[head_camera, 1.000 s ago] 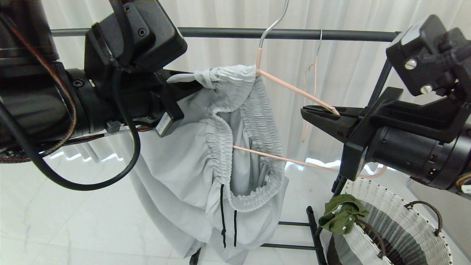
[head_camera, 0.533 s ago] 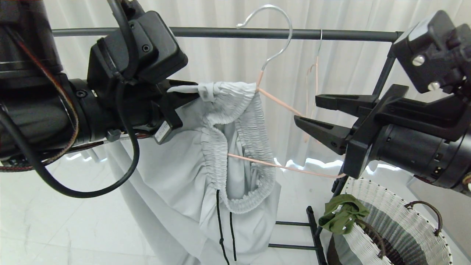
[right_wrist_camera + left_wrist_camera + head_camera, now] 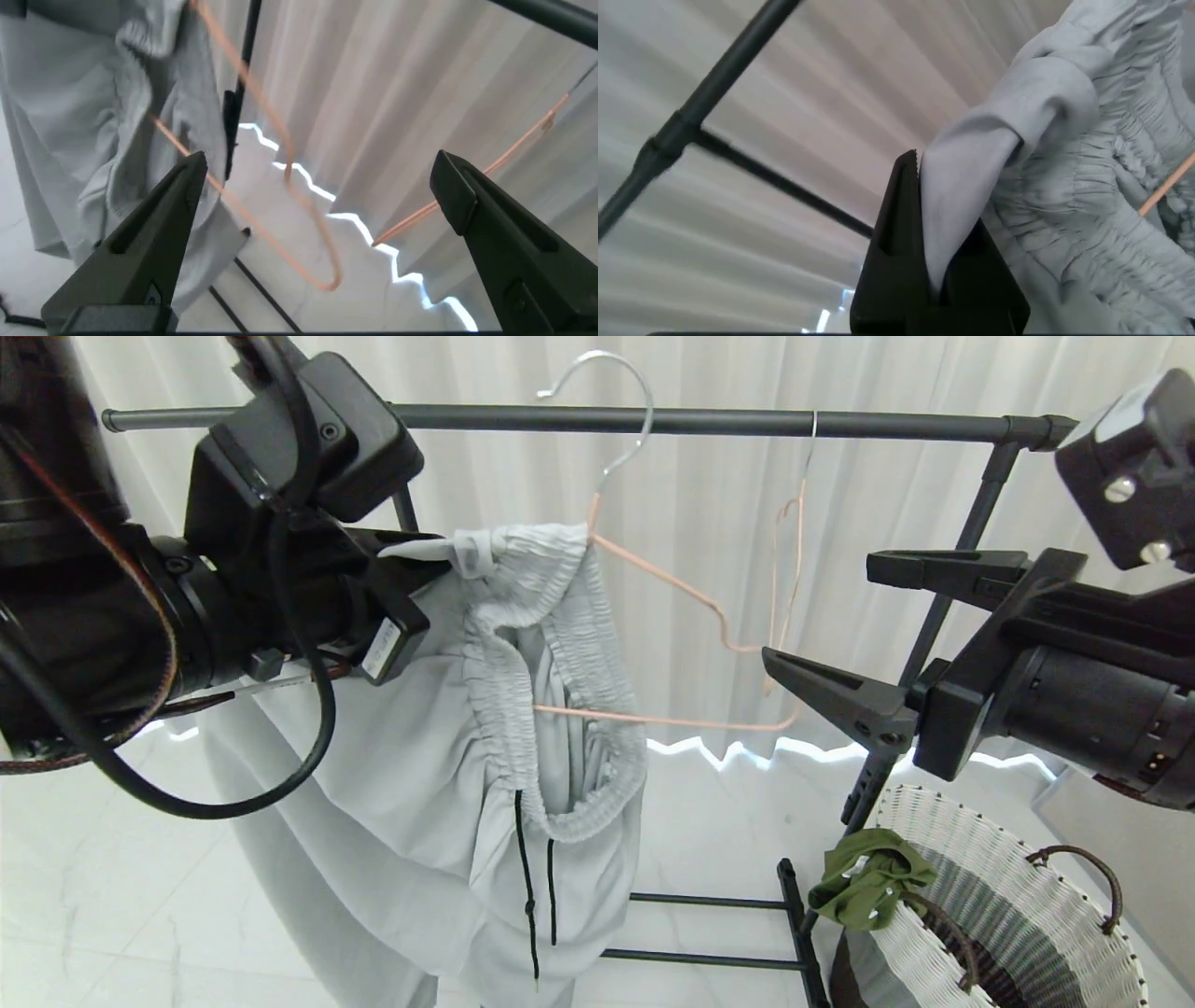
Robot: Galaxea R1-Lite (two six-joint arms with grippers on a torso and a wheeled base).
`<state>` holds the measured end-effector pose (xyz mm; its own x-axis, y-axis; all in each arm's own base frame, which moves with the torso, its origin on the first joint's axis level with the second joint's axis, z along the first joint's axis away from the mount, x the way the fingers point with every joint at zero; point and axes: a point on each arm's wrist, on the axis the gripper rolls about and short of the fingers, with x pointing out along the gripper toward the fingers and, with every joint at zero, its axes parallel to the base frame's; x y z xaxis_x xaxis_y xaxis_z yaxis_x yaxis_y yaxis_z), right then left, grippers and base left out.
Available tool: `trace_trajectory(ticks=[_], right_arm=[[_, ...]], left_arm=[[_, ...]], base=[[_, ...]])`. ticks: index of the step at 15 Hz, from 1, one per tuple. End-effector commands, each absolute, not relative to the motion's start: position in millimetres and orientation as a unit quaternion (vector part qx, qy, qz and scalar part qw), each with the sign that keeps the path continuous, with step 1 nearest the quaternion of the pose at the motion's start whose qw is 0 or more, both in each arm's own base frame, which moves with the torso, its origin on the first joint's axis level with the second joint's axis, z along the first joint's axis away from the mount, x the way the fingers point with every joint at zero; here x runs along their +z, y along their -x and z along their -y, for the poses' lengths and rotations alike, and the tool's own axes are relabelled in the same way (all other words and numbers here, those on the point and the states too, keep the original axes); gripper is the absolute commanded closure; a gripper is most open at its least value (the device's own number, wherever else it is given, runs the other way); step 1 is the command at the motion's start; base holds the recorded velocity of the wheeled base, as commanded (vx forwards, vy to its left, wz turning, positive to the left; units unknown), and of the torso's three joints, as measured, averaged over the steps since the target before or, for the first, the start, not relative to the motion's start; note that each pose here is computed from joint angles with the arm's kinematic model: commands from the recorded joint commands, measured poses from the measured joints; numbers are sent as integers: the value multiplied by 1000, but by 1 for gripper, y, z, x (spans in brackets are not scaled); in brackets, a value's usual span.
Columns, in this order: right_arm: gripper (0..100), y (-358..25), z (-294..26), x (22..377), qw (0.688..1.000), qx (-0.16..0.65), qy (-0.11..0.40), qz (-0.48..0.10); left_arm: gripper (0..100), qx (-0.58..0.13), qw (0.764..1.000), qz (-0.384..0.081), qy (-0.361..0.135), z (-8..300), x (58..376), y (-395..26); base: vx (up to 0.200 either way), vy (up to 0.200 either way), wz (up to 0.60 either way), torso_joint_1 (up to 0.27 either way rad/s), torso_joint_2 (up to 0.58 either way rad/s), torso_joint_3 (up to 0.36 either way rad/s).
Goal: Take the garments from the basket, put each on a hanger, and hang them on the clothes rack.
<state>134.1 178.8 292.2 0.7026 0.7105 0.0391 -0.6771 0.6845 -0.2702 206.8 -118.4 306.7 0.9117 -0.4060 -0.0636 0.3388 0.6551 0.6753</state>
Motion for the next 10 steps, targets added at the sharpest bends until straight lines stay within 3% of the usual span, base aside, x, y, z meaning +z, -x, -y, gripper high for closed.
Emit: trace_trajectory(ticks=[1, 3, 6, 10], right_arm=[[0, -134, -179, 291, 914, 381, 120, 70], [0, -135, -183, 288, 912, 385, 122, 63], [0, -141, -196, 277, 911, 395, 112, 34], [0, -152, -229, 253, 910, 410, 51, -41]], left_arm=[[100, -194, 918, 44, -343, 123, 305, -210], [100, -161, 942, 56, -288, 132, 309, -213], [100, -159, 945, 61, -279, 133, 311, -214], [100, -179, 946, 74, -260, 143, 313, -208]], base=[[0, 0, 0, 0, 0, 0], [0, 0, 0, 0, 0, 0], [0, 0, 0, 0, 0, 0], [0, 0, 0, 0, 0, 0]])
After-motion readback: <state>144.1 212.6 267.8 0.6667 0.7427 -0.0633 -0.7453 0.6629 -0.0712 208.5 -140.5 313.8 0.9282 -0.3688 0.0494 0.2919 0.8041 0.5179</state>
